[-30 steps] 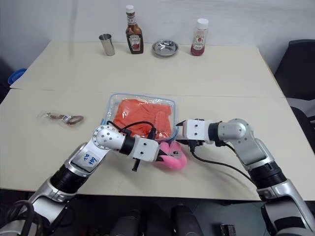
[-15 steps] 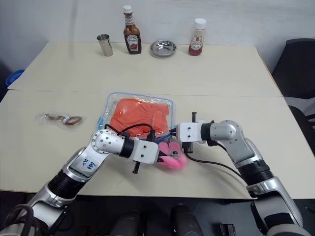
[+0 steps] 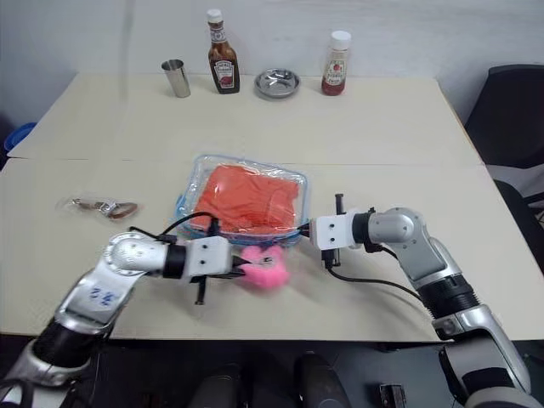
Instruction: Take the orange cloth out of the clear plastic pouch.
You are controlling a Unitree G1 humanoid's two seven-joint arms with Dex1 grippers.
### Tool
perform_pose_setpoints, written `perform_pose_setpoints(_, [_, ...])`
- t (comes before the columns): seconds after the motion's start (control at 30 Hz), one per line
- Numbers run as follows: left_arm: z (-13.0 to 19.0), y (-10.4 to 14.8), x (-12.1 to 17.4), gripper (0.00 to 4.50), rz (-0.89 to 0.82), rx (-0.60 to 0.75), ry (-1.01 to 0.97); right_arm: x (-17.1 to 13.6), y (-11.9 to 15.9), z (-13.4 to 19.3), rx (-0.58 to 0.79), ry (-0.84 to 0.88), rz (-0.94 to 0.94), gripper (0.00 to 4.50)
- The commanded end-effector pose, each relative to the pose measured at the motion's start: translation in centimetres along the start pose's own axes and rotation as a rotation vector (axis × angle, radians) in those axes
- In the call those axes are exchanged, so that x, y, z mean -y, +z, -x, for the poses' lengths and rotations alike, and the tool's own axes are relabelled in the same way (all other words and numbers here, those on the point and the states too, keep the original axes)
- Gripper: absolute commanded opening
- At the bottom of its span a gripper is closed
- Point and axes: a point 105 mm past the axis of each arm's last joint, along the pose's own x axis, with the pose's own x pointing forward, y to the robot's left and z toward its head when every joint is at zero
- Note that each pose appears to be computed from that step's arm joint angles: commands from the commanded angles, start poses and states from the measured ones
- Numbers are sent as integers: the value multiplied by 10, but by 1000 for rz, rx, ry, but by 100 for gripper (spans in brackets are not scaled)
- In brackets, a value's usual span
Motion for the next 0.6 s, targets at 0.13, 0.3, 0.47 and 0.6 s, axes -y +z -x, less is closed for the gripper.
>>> perform_pose_setpoints(0.13, [33, -9, -2, 0, 71, -48, 149, 15, -6, 17, -21, -62, 26, 7])
perform_pose_setpoints(0.3, [55, -21, -3, 0, 141, -91, 244, 15, -8, 18, -21, -61, 45, 7])
perform_pose_setpoints(0.47, [111, -59, -10, 0, 293, -191, 405, 10, -8, 30, -8, -26, 91, 7])
perform_pose_setpoints(0.6, [150, -65, -20, 0, 374, -178, 486, 0, 7, 40, 71, 38, 90, 7])
